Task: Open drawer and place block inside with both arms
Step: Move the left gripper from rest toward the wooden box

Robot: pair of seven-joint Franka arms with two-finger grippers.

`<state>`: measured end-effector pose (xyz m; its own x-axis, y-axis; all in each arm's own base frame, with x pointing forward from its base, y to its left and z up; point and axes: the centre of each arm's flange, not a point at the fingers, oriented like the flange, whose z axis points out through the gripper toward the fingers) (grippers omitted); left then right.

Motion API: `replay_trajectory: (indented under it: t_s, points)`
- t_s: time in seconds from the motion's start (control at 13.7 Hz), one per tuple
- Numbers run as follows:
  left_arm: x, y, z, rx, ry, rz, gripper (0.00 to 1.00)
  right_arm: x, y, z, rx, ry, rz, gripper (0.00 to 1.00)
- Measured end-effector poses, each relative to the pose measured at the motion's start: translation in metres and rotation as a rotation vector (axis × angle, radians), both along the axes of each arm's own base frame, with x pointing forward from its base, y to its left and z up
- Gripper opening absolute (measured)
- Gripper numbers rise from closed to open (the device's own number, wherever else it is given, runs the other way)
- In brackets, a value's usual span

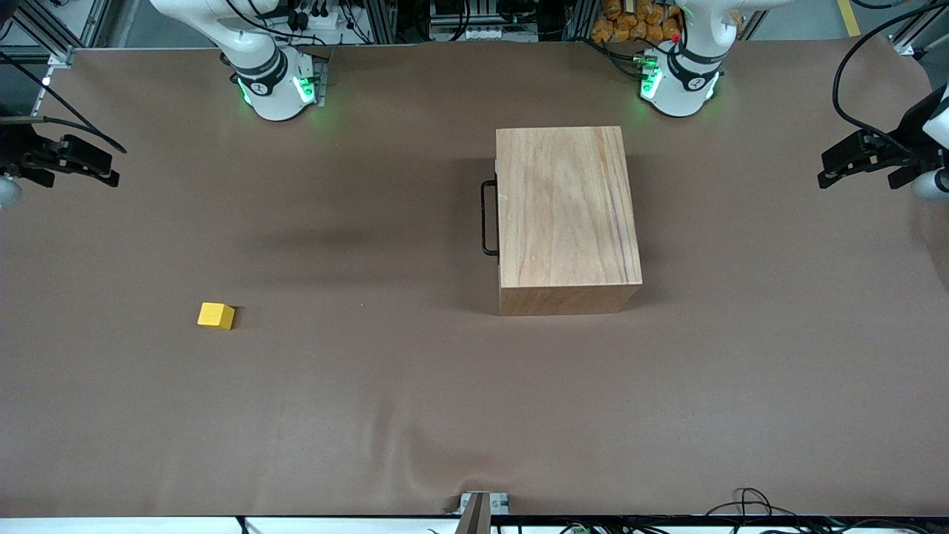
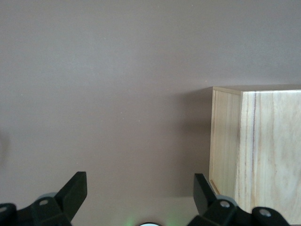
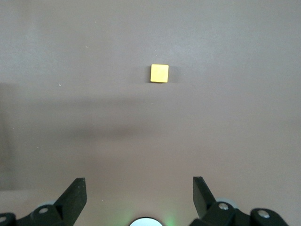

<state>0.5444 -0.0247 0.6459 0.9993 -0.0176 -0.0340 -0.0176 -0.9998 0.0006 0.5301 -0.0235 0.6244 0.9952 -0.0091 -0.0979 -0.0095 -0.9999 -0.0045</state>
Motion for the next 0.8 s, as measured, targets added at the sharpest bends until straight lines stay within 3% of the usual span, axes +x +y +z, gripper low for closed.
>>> replay_trajectory:
  t_s: [0.44, 0.8]
  points:
    - [0.001, 0.0, -0.003, -0.003, 0.007, -0.001, 1.0, -0.001, -0.001, -0.001, 0.0, 0.01, -0.006, 1.0]
    - [0.008, -0.028, -0.033, -0.022, 0.076, -0.049, 1.0, -0.001, -0.002, -0.001, 0.0, 0.011, -0.008, 1.0]
